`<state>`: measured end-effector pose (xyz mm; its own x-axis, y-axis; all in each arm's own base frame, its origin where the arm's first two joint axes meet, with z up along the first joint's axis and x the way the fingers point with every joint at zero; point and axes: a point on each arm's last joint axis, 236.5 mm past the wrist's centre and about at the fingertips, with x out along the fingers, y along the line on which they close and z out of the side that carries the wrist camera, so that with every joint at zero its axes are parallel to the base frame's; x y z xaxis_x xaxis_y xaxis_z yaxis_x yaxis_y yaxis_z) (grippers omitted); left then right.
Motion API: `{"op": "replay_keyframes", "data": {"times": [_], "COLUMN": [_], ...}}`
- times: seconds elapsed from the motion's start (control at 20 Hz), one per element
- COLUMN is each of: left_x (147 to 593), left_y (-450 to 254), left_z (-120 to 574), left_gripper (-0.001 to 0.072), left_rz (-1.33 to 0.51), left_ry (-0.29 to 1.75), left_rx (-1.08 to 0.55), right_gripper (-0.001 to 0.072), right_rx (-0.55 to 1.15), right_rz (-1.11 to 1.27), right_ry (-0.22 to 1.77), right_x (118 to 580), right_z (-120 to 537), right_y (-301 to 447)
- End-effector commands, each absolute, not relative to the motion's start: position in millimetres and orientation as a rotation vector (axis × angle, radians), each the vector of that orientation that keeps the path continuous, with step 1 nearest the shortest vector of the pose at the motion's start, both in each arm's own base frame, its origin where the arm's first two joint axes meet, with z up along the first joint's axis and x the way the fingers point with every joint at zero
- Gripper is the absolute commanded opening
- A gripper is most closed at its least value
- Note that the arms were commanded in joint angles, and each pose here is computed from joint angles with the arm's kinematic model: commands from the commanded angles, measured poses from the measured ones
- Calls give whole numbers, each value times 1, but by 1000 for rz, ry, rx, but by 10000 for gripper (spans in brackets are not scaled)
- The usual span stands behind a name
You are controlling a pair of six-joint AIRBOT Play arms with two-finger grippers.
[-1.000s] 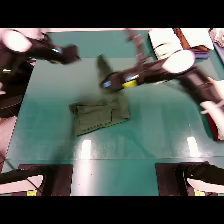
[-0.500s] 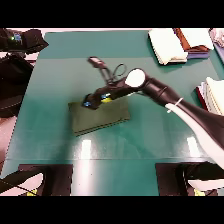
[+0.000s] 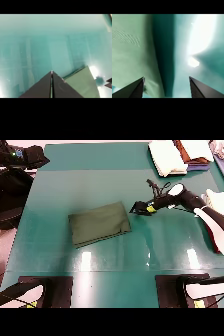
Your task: Fold the shirts.
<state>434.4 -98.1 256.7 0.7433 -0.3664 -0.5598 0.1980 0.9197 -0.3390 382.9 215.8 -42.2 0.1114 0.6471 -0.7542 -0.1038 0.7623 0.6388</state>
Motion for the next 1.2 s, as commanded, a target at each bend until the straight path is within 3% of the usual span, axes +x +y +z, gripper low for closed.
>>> {"op": "replay_keyframes", "data": {"times": [0.0,0.2,0.35,0.4,0.45,0.55,0.7,0.95,1.15], "left_x": [434,434,432,431,431,428,420,411,407], "left_y": [-100,-102,-108,-111,-112,-124,-157,-200,-218], "left_z": [251,250,252,253,253,253,256,269,276], "left_gripper": [24,24,24,23,23,23,23,23,23], "left_rz": [-320,-327,-347,-358,-363,-388,-468,-558,-595], "left_ry": [677,679,684,684,684,686,674,624,596], "left_rx": [-275,-282,-303,-314,-318,-296,-252,-235,-235], "right_gripper": [629,620,365,144,25,24,24,24,24], "right_rx": [662,625,554,532,504,469,421,340,449], "right_rz": [642,765,828,837,840,834,702,366,92], "right_ry": [1391,1423,1375,1348,1320,1258,1163,1059,924], "right_x": [383,380,390,394,400,415,451,474,465], "right_z": [-61,-71,-68,-65,-60,-41,-2,64,105], "right_y": [244,315,354,362,364,355,285,85,-62]}}
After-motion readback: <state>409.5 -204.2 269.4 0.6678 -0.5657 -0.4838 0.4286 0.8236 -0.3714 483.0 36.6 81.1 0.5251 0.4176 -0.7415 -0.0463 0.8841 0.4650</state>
